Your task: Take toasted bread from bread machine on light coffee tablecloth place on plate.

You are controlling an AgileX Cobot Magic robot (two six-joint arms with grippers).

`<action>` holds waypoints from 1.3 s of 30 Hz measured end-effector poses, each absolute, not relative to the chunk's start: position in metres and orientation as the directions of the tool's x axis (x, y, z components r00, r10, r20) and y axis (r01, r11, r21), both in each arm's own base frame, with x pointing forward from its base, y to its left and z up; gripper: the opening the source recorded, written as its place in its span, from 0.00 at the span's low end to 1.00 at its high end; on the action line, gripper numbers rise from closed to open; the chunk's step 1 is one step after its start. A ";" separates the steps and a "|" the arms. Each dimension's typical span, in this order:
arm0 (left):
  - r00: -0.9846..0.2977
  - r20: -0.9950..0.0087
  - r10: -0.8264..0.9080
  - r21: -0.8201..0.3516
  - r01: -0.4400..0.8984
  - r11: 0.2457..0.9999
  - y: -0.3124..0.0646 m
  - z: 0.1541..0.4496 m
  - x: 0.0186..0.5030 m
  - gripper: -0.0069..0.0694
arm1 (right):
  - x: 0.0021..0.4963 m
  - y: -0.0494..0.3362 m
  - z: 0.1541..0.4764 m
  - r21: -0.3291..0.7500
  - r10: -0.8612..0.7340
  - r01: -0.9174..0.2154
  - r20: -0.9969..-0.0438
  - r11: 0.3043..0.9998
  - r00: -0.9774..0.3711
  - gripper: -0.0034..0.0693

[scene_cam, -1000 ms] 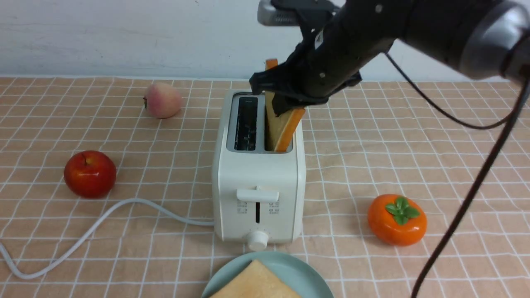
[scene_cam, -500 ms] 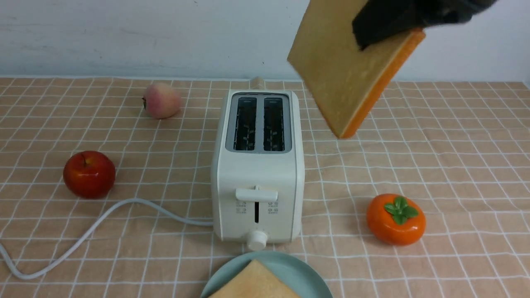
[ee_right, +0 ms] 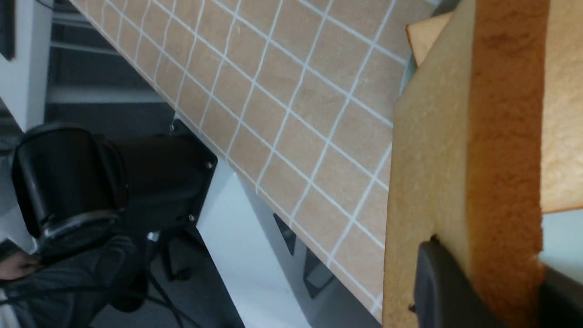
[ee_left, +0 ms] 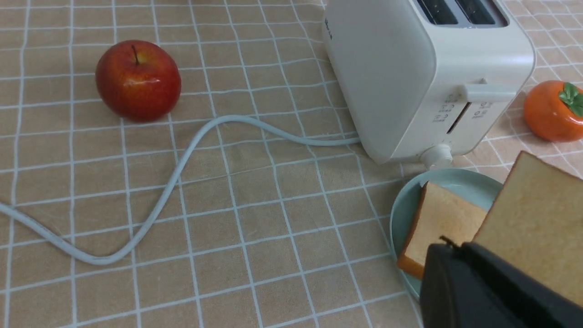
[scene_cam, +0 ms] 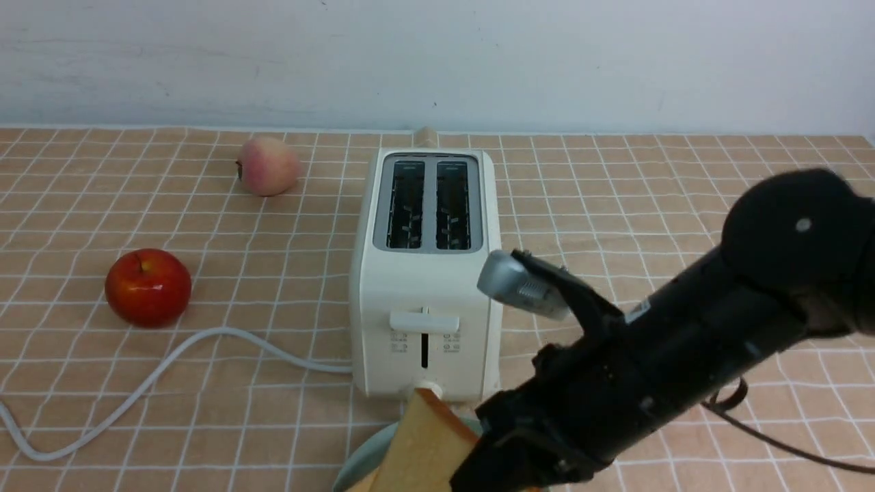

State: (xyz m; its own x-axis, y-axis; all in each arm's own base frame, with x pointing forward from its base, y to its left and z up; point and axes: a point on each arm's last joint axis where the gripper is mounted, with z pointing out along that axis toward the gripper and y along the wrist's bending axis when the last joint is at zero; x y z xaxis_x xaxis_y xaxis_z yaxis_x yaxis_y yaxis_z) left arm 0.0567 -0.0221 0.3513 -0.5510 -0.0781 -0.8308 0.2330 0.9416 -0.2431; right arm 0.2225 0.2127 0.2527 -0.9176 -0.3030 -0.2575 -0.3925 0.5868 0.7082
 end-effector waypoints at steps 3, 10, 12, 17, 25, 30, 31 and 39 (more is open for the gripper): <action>-0.555 -0.828 -0.077 -0.244 0.233 0.941 -0.023 0.349 0.057 0.07 | 0.227 0.217 0.240 0.734 -0.274 -0.376 -0.263 0.566 -0.925 0.19; -0.583 -0.809 -0.080 -0.261 0.233 0.937 -0.025 0.340 0.059 0.07 | 0.238 0.222 0.221 0.725 -0.248 -0.357 -0.259 0.589 -0.934 0.28; -0.585 -0.807 -0.081 -0.263 0.234 0.936 -0.025 0.340 0.059 0.07 | 0.238 0.221 0.219 0.709 -0.256 -0.364 -0.259 0.604 -0.931 0.37; -0.583 -0.808 -0.082 -0.265 0.235 0.935 -0.026 0.340 0.059 0.07 | 0.239 0.215 0.212 0.639 -0.310 -0.404 -0.261 0.655 -0.914 0.69; -0.583 -0.808 -0.084 -0.267 0.236 0.934 -0.026 0.340 0.059 0.07 | 0.246 0.191 0.219 0.527 -0.372 -0.483 -0.308 0.699 -0.876 0.91; -0.581 -0.809 -0.084 -0.267 0.237 0.934 -0.026 0.340 0.059 0.07 | 0.259 0.157 0.259 0.466 -0.318 -0.465 -0.361 0.753 -0.876 0.79; -0.581 -0.809 -0.084 -0.267 0.237 0.934 -0.026 0.340 0.059 0.07 | 0.261 0.147 0.272 0.453 -0.297 -0.452 -0.374 0.768 -0.879 0.74; -0.546 -0.832 -0.100 -0.276 0.250 0.928 -0.027 0.344 0.061 0.07 | 0.219 0.055 0.373 0.243 -0.157 -0.311 -0.497 0.919 -0.854 0.11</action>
